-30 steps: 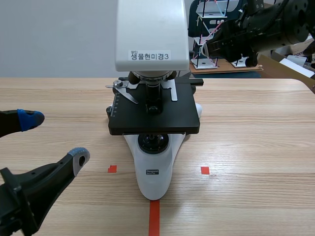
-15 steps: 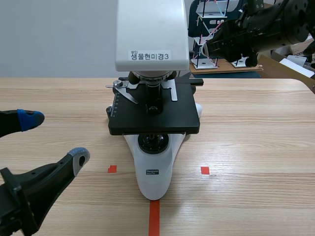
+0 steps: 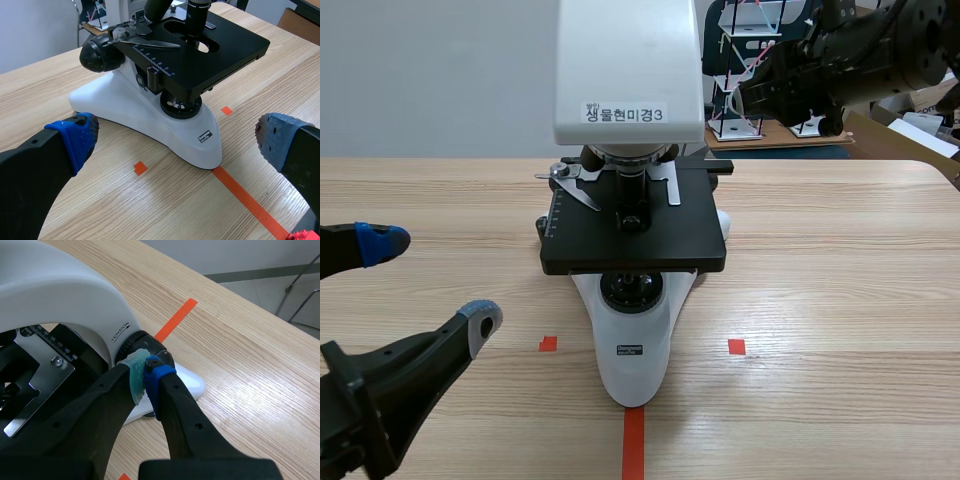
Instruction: Point at the coarse focus knob
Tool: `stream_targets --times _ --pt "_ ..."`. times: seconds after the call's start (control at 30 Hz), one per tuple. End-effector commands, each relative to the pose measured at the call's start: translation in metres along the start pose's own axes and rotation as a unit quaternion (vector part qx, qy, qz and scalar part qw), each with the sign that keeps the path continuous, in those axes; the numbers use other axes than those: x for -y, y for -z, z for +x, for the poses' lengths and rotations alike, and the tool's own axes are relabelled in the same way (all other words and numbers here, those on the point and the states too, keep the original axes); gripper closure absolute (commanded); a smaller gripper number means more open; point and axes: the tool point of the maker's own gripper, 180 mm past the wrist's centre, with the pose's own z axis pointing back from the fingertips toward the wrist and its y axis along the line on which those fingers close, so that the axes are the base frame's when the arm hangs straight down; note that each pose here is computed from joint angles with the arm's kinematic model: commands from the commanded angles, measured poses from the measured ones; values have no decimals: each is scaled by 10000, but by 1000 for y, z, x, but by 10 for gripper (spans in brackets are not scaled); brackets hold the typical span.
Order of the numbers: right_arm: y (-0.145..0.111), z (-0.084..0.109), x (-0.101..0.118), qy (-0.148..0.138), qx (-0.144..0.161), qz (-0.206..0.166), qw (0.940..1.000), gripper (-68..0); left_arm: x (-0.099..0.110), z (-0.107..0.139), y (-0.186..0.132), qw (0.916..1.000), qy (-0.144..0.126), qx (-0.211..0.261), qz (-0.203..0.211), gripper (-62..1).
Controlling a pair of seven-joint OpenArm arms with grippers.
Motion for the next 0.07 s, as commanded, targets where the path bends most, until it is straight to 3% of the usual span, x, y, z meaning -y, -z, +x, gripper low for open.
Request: stream_targets --times 0.0,0.03 --pt "-5 13 5 -79 177 -64 9998 2 3 10 1 9998 3 169 -38 -623" --pt "-5 13 5 -79 177 -64 9998 2 3 10 1 9998 3 169 -38 -623"
